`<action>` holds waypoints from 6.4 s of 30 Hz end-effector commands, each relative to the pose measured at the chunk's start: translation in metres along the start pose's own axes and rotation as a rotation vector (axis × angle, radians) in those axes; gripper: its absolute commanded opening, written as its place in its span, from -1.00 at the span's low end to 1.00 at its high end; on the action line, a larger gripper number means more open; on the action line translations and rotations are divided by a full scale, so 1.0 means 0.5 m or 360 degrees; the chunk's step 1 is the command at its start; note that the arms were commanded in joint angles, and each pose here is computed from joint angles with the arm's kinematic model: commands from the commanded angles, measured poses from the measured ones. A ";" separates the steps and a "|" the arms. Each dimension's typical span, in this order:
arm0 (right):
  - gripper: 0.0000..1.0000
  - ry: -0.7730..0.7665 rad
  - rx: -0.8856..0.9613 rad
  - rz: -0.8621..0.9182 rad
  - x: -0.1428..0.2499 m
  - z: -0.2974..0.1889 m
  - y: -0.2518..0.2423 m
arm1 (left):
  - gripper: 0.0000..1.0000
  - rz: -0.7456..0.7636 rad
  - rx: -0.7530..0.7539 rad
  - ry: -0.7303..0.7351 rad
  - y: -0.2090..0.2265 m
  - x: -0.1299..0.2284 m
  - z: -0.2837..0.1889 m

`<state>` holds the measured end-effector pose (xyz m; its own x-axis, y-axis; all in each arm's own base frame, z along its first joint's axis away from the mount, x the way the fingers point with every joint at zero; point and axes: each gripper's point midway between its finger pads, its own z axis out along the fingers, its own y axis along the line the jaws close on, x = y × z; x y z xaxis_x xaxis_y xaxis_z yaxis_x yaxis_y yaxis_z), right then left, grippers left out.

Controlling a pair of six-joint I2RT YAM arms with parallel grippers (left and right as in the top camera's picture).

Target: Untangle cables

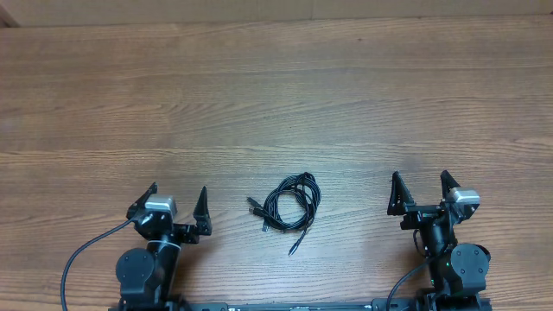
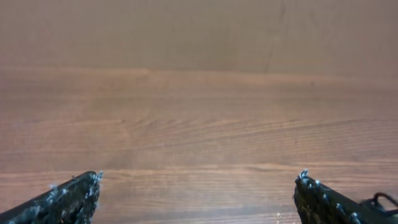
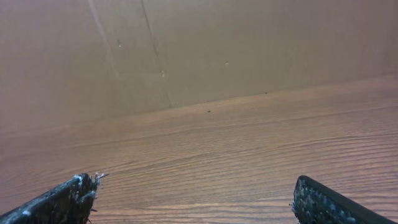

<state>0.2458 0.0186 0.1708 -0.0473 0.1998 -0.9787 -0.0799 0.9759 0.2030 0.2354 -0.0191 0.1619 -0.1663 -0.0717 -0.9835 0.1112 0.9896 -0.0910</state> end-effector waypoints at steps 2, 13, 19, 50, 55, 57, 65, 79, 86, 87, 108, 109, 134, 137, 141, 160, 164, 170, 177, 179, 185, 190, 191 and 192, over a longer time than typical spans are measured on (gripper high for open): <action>1.00 -0.0014 0.0016 -0.0006 0.001 0.000 -0.005 | 0.99 0.0086 0.0040 -0.0112 -0.020 -0.098 -0.038; 1.00 -0.0013 0.0016 -0.0006 0.001 0.000 -0.005 | 0.99 0.0066 0.0206 0.0189 -0.054 -0.153 0.007; 1.00 -0.0013 0.0016 -0.0006 0.001 0.000 -0.005 | 0.99 0.0016 0.0457 0.0417 -0.097 -0.171 0.067; 1.00 -0.0013 0.0016 -0.0006 0.001 0.000 -0.005 | 0.99 0.0287 0.0952 0.1350 -0.246 -0.030 0.179; 1.00 -0.0013 0.0016 -0.0006 0.001 0.000 -0.005 | 0.99 0.0429 0.0929 0.1446 -0.265 0.013 0.182; 1.00 -0.0013 0.0016 -0.0006 0.001 0.000 -0.005 | 0.99 0.0471 0.0916 0.1473 -0.269 0.026 0.184; 1.00 -0.0013 0.0016 -0.0006 0.001 0.000 -0.005 | 0.99 0.0498 0.0930 0.1657 -0.277 0.102 0.193; 1.00 -0.0013 0.0016 -0.0006 0.001 0.000 -0.005 | 0.99 0.0593 0.0949 0.1932 -0.294 0.217 0.185; 1.00 -0.0013 0.0016 -0.0006 0.001 0.000 -0.005 | 0.99 0.0693 0.0909 0.1976 -0.294 0.239 0.181; 1.00 -0.0014 0.0016 -0.0006 0.001 0.000 -0.005 | 0.99 0.0693 0.0910 0.1978 -0.294 0.239 0.180; 1.00 -0.0013 0.0016 -0.0006 0.001 0.000 -0.005 | 0.99 0.0698 0.0977 0.2034 -0.301 0.254 0.163; 1.00 -0.0013 0.0016 -0.0006 0.001 0.000 -0.005 | 0.99 0.0697 0.0978 0.2041 -0.301 0.257 0.163; 1.00 -0.0013 0.0016 -0.0006 0.001 0.000 -0.005 | 0.99 0.0770 0.0692 0.2108 -0.293 0.334 0.196; 1.00 -0.0013 0.0016 -0.0006 0.001 0.000 -0.005 | 1.00 0.0813 0.0610 0.2102 -0.284 0.334 0.199; 1.00 -0.0013 0.0016 -0.0006 0.001 0.000 -0.005 | 0.61 0.0796 0.0601 0.2102 -0.285 0.334 0.200; 1.00 -0.0013 0.0016 -0.0006 0.001 0.000 -0.005 | -0.92 0.0752 0.0682 0.1799 -0.346 0.128 0.238; 1.00 -0.0013 0.0016 -0.0006 0.001 0.000 -0.005 | -0.92 0.0709 0.0715 0.1585 -0.370 0.014 0.241; 1.00 -0.0013 0.0016 -0.0006 0.001 0.000 -0.005 | -0.92 0.0734 0.0749 0.1327 -0.375 -0.106 0.215; 1.00 -0.0013 0.0016 -0.0006 0.001 0.000 -0.005 | -0.92 0.0965 0.0856 0.1052 -0.370 -0.199 0.170; 1.00 -0.0013 0.0016 -0.0006 0.001 0.000 -0.005 | -0.92 0.1054 0.0890 0.0986 -0.368 -0.216 0.159; 1.00 -0.0013 0.0016 -0.0006 0.001 0.000 -0.005 | -0.92 0.1108 0.0909 0.0943 -0.367 -0.227 0.152; 1.00 -0.0058 0.0085 -0.0006 -0.011 -0.001 -0.019 | -0.92 0.1279 0.0967 0.0893 -0.367 -0.228 0.152; 1.00 -0.0071 0.0082 -0.0007 -0.015 -0.001 -0.018 | -0.92 0.1301 0.0980 0.0884 -0.368 -0.229 0.152; 1.00 -0.0089 0.0071 -0.0005 -0.021 -0.001 -0.015 | -0.92 0.1324 0.1015 0.0867 -0.373 -0.229 0.150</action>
<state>0.2462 0.0132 0.1768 -0.0167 0.2014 -0.9794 -0.0540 0.9779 0.2020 0.3100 -0.1999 0.2588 -0.2998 0.7624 -0.5735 0.8084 0.5222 0.2717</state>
